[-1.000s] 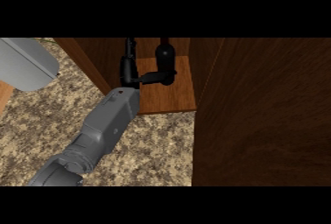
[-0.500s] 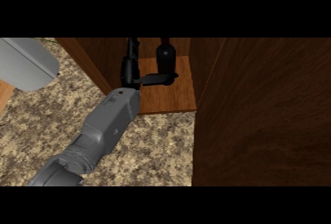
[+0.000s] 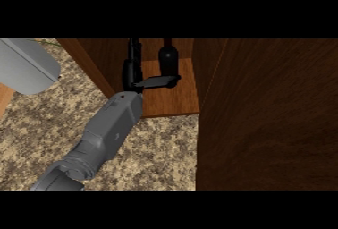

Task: Pick up the wine, place it into the cabinet and close the cabinet

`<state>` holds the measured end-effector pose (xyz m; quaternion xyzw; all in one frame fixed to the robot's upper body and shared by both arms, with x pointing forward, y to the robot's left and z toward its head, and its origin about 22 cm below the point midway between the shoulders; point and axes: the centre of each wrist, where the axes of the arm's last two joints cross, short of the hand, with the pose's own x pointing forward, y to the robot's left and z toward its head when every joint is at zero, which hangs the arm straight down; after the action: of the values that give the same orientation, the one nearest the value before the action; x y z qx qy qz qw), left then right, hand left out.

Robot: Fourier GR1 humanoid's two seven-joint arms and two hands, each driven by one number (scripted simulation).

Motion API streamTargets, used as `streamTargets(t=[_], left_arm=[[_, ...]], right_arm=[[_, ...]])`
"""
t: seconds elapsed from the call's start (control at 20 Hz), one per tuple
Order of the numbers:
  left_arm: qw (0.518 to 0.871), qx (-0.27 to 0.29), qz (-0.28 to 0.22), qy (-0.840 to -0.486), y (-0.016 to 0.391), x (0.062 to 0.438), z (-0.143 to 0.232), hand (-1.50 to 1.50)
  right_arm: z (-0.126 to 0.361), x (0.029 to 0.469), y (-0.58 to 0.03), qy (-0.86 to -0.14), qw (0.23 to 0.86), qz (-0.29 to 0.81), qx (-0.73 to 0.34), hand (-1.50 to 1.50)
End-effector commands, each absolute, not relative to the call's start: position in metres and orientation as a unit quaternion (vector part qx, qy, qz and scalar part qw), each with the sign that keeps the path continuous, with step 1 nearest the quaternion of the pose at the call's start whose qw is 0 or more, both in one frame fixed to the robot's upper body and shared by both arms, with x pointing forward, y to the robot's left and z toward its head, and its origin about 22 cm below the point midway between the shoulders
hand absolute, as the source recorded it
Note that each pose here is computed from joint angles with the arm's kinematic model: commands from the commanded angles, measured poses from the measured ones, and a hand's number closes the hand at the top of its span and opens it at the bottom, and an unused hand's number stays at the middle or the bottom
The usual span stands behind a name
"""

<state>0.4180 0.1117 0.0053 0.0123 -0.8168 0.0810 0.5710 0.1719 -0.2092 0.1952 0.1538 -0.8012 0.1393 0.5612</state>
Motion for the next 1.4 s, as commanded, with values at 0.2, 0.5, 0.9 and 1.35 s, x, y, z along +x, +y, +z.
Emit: streamTargets(t=[0.2, 0.5, 0.9, 1.35], left_arm=[[0.597, 0.010, 0.108, -0.795, 0.121, 0.394, -0.028, -1.50], [0.594, -0.012, 0.096, -0.798, 0.095, 0.365, -0.032, -1.50], [0.595, -0.022, 0.082, -0.799, 0.052, 0.292, -0.030, -1.50], [0.565, -0.047, 0.101, -0.817, 0.044, 0.235, -0.008, -1.50]], right_arm=[[0.203, 0.168, -0.211, -0.804, 0.559, 0.135, 0.151, -1.50], [0.188, 0.175, -0.222, -0.809, 0.557, 0.129, 0.134, -1.50], [0.203, 0.153, -0.218, -0.813, 0.556, 0.124, 0.125, -1.50], [0.199, 0.144, -0.224, -0.814, 0.555, 0.123, 0.121, -1.50]])
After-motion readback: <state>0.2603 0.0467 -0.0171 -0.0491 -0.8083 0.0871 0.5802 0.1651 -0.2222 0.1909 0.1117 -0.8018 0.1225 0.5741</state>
